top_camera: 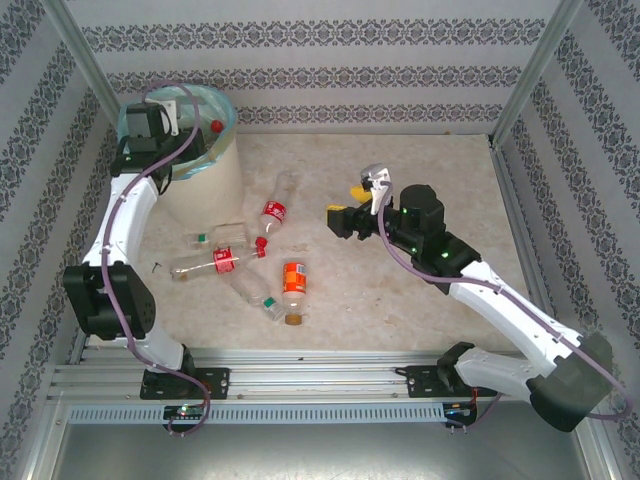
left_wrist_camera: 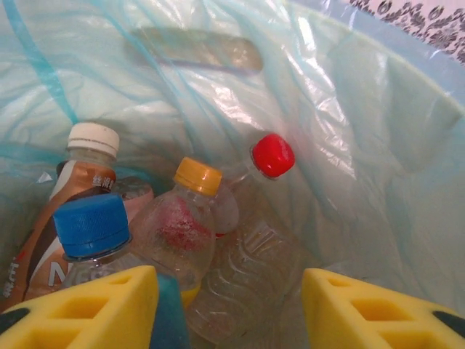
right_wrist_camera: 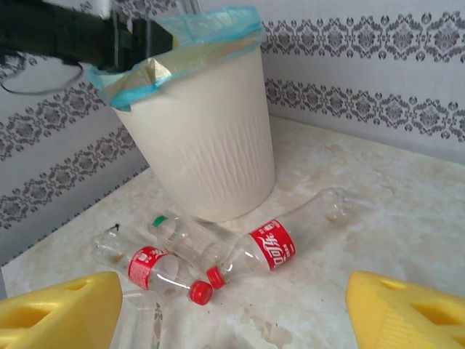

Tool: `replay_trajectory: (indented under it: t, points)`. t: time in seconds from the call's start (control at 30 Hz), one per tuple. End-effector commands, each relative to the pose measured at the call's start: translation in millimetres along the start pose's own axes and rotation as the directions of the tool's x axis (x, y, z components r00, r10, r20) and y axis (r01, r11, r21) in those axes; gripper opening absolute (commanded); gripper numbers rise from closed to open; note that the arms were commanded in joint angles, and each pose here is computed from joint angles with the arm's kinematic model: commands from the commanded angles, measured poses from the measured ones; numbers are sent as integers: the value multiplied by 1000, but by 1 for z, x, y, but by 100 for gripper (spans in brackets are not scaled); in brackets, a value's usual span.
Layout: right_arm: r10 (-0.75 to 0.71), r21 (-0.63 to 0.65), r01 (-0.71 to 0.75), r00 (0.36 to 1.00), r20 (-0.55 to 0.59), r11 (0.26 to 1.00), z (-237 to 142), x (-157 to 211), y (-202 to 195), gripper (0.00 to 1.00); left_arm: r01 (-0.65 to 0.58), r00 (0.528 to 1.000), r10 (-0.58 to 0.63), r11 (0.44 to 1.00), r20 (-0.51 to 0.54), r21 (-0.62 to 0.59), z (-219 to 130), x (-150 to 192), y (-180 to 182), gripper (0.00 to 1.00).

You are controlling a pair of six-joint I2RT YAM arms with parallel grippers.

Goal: Put the plastic bottles in the bin

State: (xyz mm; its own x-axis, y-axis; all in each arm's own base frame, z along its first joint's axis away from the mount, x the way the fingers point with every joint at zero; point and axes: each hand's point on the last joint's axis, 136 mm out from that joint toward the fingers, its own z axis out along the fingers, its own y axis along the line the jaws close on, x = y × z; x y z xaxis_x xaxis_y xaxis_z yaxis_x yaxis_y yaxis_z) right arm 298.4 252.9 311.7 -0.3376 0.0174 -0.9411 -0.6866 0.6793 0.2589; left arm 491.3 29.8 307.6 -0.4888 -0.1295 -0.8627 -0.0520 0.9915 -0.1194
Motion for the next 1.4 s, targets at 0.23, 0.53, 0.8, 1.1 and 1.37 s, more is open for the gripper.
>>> replay_trajectory:
  t: [0.23,0.53,0.8,1.1,1.37]
  points:
    - [32,79,-19,986,-165,997,24,16,11,80,21,941,-28,999,336,25,-113,-101,-15,60]
    - [199,237,-94,862,-467,967,57,117,34,83,-186,903,100,968,418,171,-167,-53,-91,60]
    - [333,373,-117,732,-594,921,71,188,37,87,-461,810,262,838,525,292,-192,10,-149,65]
    - [433,429,-175,642,-633,886,94,226,41,89,-465,790,250,839,560,281,-189,27,-146,66]
    - [487,488,-168,573,-659,857,108,259,29,84,-470,773,249,842,583,264,-197,31,-142,67]
